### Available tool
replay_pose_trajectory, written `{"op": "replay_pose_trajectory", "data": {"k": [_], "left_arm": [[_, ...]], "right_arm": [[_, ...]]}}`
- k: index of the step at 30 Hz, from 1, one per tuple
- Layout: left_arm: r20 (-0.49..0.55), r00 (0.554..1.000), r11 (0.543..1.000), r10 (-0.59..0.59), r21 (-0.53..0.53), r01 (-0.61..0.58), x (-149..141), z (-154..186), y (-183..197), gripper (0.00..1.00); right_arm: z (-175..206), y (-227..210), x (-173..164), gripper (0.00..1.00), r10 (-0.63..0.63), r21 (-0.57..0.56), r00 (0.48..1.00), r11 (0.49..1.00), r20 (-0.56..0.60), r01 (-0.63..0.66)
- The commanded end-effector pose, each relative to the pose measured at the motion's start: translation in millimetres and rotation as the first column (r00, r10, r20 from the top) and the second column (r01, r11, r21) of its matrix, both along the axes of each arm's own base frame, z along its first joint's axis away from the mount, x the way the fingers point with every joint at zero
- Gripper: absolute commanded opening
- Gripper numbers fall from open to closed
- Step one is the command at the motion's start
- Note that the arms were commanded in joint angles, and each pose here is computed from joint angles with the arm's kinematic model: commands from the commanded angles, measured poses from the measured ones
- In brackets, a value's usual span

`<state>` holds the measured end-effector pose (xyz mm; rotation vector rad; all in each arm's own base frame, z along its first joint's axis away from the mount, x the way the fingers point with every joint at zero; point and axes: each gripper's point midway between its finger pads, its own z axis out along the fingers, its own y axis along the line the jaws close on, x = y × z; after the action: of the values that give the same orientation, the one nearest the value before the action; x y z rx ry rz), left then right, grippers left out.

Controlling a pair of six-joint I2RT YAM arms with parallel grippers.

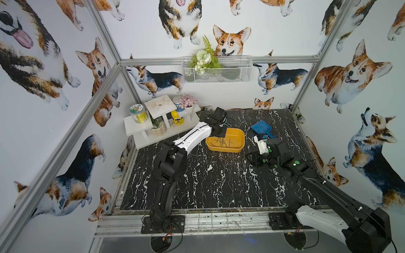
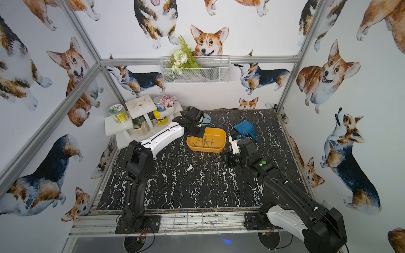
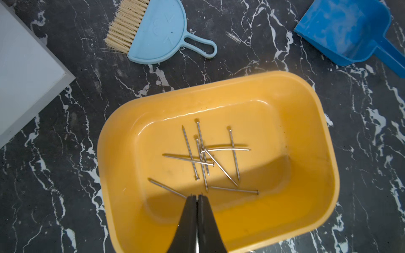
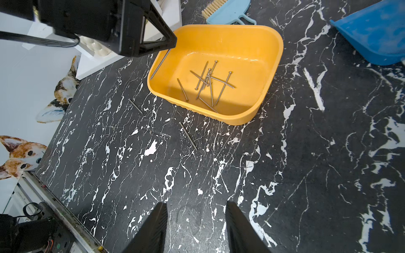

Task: Put the nails on the desktop into the storage box
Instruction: Place the nail in the storage box, then pick up the nail from the center of the board.

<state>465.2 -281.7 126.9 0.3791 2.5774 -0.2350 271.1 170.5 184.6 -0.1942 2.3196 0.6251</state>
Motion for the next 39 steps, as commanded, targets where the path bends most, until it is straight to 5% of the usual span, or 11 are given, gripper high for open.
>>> {"op": "replay_pose_trajectory", "data": {"k": [1, 5, 13, 22, 39], "left_arm": [[0.002, 1.0, 1.0, 0.008, 0.002, -0.008, 8.4, -3.9, -0.7, 0.0], [0.003, 1.0, 1.0, 0.017, -0.01, -0.017, 14.2, -6.8, -4.7, 0.0], [0.038, 0.999, 0.999, 0.035, -0.031, -0.034, 12.4, 13.7, -2.1, 0.5], [0.141, 0.986, 0.992, 0.088, -0.104, -0.073, -27.7, 82.2, 29.1, 0.55], [0.123, 0.964, 0.943, 0.237, -0.268, -0.197, -170.7, 85.1, 123.5, 0.68]], "right_arm": [[-2.3, 0.2, 0.3, 0.49, 0.002, -0.007, 1.0, 1.0, -0.005, -0.002], [-5.1, -0.5, 1.3, 0.49, 0.004, -0.02, 1.0, 1.0, -0.01, -0.004], [-8.0, -1.0, 3.1, 0.48, 0.015, -0.051, 1.0, 0.999, -0.012, -0.016], [0.1, 20.3, 19.6, 0.48, 0.105, -0.09, 0.994, 0.99, -0.022, -0.107], [-51.2, 112.6, 39.5, 0.49, 0.376, -0.326, 0.918, 0.858, -0.13, -0.397]]}}
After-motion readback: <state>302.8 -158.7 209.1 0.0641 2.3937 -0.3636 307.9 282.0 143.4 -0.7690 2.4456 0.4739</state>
